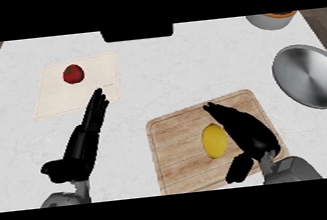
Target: Pick the lemon from the cutting board and place it in the pan
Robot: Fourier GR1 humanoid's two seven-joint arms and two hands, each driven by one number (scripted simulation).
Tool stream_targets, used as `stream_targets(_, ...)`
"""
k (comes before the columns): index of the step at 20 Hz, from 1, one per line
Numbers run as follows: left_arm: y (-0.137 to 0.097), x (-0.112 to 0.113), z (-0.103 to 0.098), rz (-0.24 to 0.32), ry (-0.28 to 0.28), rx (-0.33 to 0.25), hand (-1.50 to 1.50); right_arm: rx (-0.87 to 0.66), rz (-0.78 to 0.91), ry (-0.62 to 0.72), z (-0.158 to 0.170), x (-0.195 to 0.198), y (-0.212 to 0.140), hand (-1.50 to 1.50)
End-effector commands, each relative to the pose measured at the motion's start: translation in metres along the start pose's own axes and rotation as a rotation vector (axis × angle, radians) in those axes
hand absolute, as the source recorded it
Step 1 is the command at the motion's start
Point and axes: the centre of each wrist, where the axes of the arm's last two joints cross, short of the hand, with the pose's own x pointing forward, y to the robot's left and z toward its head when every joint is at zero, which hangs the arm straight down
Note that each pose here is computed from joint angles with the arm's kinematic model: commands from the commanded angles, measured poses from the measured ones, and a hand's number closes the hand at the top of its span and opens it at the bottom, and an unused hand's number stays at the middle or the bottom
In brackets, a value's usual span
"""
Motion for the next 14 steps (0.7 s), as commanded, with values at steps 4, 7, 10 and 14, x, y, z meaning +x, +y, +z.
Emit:
stream_targets(4, -0.002, -0.01, -0.004, -0.01, -0.001, 0.002, 0.0, -0.029, -0.03, -0.007, -0.019, -0.012, 0.014, -1.5)
stream_targets(7, 0.001, -0.016, 0.019, 0.005, -0.017, 0.009, 0.0, -0.028, -0.037, -0.001, -0.025, -0.01, 0.013, -1.5)
stream_targets(10, 0.002, 0.013, 0.008, -0.002, -0.004, 0.019, 0.0, 0.021, -0.021, 0.03, -0.025, -0.028, 0.026, -1.5)
stream_targets(14, 0.014, 0.008, 0.007, 0.004, 0.003, -0.004, 0.0, 0.042, -0.007, 0.059, -0.05, -0.006, 0.034, -1.5)
